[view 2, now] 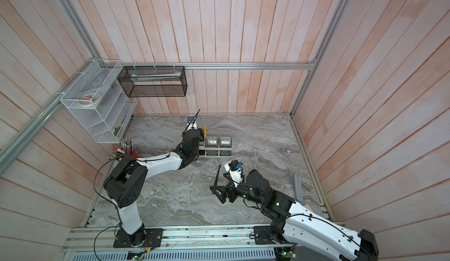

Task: Place the toothbrush into the toothbrush holder
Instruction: Place the toothbrush in the toothbrush holder.

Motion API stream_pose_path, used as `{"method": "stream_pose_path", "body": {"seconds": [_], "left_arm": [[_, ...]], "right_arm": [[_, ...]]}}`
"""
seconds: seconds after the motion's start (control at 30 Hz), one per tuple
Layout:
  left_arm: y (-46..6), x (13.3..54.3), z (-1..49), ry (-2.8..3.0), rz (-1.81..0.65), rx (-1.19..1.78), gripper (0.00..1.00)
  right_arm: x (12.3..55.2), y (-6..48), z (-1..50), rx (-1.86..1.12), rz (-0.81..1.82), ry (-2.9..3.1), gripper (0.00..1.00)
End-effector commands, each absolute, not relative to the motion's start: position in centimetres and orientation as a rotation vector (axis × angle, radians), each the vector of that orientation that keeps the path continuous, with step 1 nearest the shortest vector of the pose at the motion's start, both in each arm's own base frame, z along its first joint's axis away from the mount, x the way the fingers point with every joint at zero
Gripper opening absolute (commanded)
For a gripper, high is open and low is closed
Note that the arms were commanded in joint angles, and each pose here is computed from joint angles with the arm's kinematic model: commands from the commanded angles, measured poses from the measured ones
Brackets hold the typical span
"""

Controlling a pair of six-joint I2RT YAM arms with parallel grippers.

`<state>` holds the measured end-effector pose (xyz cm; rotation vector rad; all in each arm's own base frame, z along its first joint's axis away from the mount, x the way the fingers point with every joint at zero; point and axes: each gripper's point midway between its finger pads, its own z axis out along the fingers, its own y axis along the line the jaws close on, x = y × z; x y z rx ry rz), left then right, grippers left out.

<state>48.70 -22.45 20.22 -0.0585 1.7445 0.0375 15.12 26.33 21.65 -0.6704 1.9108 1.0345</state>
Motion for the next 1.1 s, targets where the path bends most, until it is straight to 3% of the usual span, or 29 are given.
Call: {"method": "stream_pose_path", "body": {"seconds": [0.0, 0.83, 0.93, 1.07], "left_arm": [[-22.2, 49.5, 19.7, 1.777, 0.028, -0.067, 0.00], [-22.1, 50.0, 17.0, 1.856, 0.036, -0.063, 0.00], [-22.0, 50.0, 17.0, 1.856, 0.035, -0.067, 0.12], [-21.8, 50.0, 17.5, 1.845, 0.038, -0.075, 0.40]], "right_arm": [[15.1, 26.3, 21.3, -0.663, 1.036, 1.920, 0.98], [15.2, 26.3, 21.0, -0.658, 1.031, 1.930, 0.98], [15.2, 26.3, 21.0, -0.654, 1.031, 1.931, 0.98], [15.2, 26.3, 21.0, -0.653, 1.029, 1.931, 0.98]]}}
